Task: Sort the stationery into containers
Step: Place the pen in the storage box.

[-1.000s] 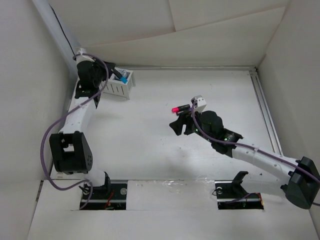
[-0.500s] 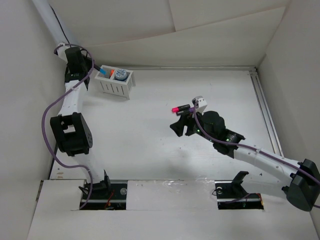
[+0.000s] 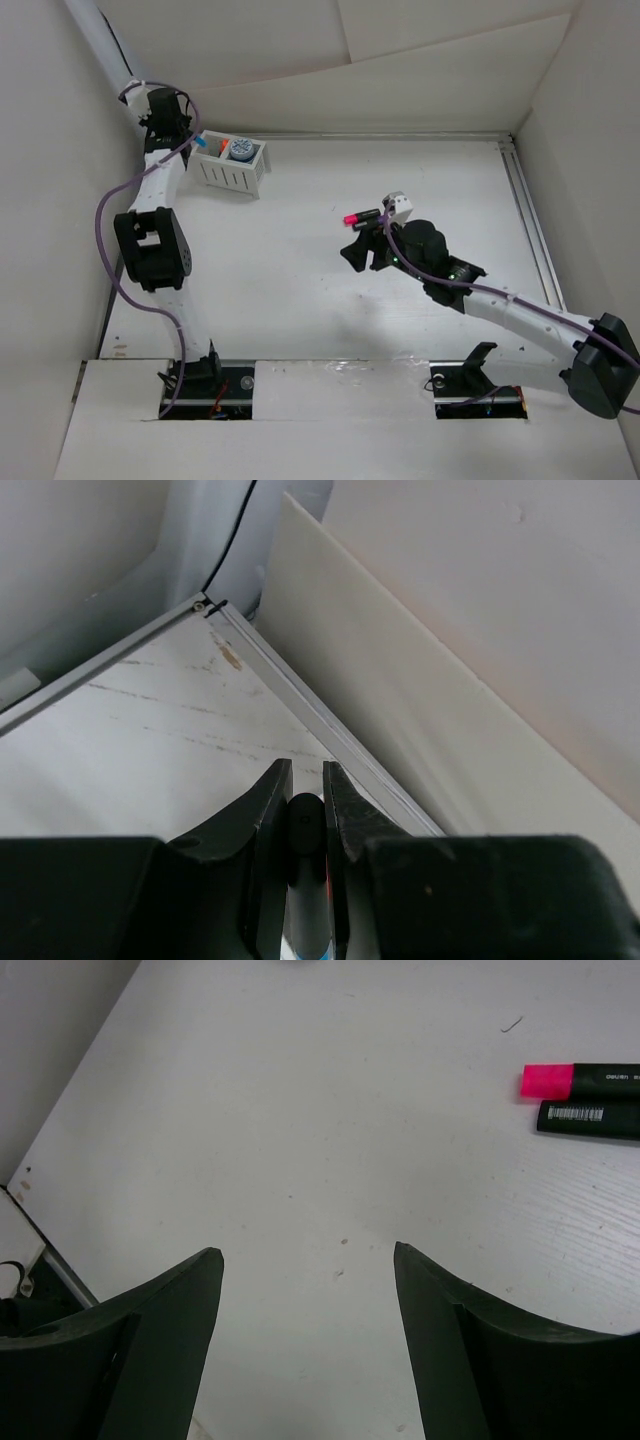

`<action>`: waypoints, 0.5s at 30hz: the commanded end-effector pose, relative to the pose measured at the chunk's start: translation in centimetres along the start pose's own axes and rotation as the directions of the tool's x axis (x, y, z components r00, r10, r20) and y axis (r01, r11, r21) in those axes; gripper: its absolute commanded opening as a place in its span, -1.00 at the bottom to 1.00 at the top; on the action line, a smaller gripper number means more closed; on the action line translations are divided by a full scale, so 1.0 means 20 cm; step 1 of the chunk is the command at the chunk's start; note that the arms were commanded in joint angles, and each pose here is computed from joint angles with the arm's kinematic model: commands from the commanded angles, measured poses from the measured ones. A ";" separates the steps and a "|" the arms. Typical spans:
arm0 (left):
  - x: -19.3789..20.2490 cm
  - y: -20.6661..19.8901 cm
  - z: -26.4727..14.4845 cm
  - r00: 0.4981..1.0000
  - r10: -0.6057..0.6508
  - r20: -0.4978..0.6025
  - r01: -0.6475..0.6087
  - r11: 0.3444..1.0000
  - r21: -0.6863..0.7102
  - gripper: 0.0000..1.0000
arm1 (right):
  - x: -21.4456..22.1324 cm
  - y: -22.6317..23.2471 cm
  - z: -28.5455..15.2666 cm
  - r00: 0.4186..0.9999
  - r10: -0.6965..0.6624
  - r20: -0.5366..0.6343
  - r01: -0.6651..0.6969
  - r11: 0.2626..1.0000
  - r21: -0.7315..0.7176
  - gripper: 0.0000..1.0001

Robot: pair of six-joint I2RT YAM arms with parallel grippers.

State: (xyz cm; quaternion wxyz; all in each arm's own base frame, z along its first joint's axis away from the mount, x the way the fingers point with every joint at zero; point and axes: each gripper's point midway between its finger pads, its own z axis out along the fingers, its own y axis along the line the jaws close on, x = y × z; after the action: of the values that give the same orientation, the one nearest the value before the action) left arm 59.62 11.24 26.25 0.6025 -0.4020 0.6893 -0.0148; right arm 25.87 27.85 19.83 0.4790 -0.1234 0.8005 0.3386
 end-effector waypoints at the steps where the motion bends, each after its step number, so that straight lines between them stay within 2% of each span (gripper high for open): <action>1: -0.13 -0.14 0.00 0.996 -0.020 0.081 0.017 0.999 0.048 -0.96 | -0.06 0.03 0.01 0.999 -0.015 0.046 0.017 0.999 -0.031 0.49; 10: 0.03 -0.20 0.15 0.998 0.002 0.070 -0.005 0.999 0.046 -0.96 | -0.04 -0.06 0.06 1.000 -0.004 0.029 0.004 1.000 0.011 0.49; 15: 0.08 -0.25 0.15 0.994 0.059 0.088 -0.063 0.997 0.044 -0.90 | -0.02 -0.08 0.08 1.000 -0.001 0.015 0.001 1.000 0.007 0.49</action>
State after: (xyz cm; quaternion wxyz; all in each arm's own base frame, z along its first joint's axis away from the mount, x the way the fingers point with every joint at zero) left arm 64.21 8.73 21.85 0.5936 -0.3825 0.7081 -0.0006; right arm 27.43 27.13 17.81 0.4657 -0.1122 0.8172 0.3206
